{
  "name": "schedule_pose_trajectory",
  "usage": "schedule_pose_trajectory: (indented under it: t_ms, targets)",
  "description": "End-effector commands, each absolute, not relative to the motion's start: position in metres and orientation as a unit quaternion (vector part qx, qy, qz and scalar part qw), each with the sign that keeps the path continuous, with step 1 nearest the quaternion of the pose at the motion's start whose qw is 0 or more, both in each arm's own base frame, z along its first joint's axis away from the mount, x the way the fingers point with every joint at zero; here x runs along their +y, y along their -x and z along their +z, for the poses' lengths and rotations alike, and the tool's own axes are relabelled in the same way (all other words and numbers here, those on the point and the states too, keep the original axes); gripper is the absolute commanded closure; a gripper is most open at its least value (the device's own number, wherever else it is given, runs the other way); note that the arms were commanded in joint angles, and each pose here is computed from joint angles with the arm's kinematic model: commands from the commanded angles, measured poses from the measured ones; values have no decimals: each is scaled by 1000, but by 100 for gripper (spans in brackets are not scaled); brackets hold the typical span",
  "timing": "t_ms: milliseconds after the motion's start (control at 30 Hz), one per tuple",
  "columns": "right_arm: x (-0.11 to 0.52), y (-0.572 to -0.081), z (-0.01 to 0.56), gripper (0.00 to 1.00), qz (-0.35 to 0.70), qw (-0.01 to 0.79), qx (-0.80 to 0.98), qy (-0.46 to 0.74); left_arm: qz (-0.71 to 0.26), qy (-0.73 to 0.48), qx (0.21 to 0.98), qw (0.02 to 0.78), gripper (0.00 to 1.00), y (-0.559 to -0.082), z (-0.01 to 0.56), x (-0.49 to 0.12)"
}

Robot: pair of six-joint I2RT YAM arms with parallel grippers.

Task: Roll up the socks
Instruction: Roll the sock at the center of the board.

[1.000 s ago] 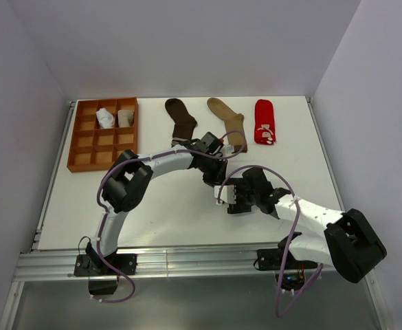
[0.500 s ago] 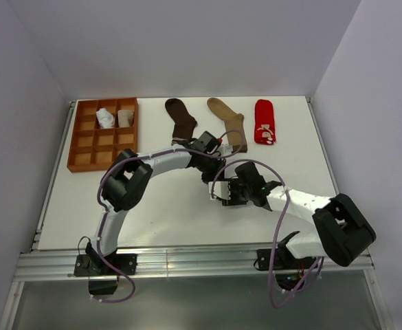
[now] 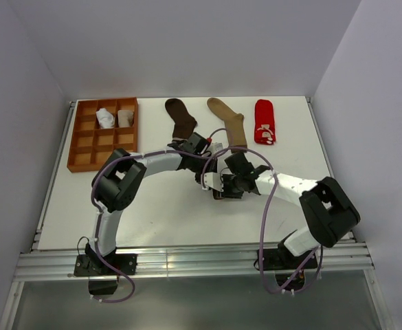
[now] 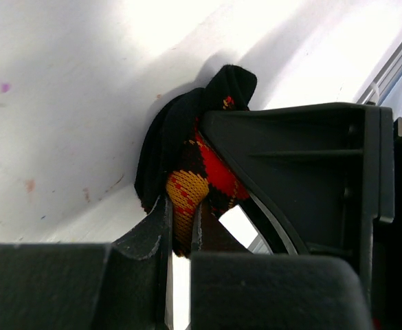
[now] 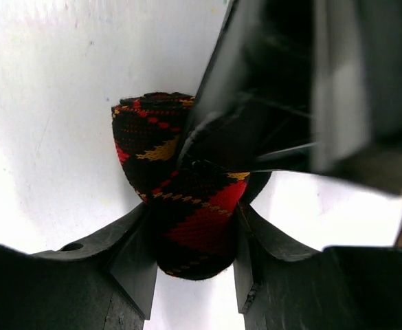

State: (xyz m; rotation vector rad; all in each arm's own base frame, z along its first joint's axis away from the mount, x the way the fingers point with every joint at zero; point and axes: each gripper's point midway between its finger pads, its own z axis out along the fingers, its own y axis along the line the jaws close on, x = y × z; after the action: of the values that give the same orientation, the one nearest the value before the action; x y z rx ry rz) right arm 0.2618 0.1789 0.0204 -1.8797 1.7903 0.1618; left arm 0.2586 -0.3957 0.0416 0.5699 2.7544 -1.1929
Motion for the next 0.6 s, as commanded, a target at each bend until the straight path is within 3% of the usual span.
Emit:
schedule_pose_trajectory:
  t_ms: [0,267,567]
  targets:
    - [181,-257,14,82,79,230,687,684,-316,-153,936,-6,99,-234,2,-362]
    - [195,-258,12,82,107,212,692,681,-307,-91,947,32,86,-244,11,-339]
    - [209,-254,10,83,145,179,694,682,-287,-55,952,89,60,-264,30,-311]
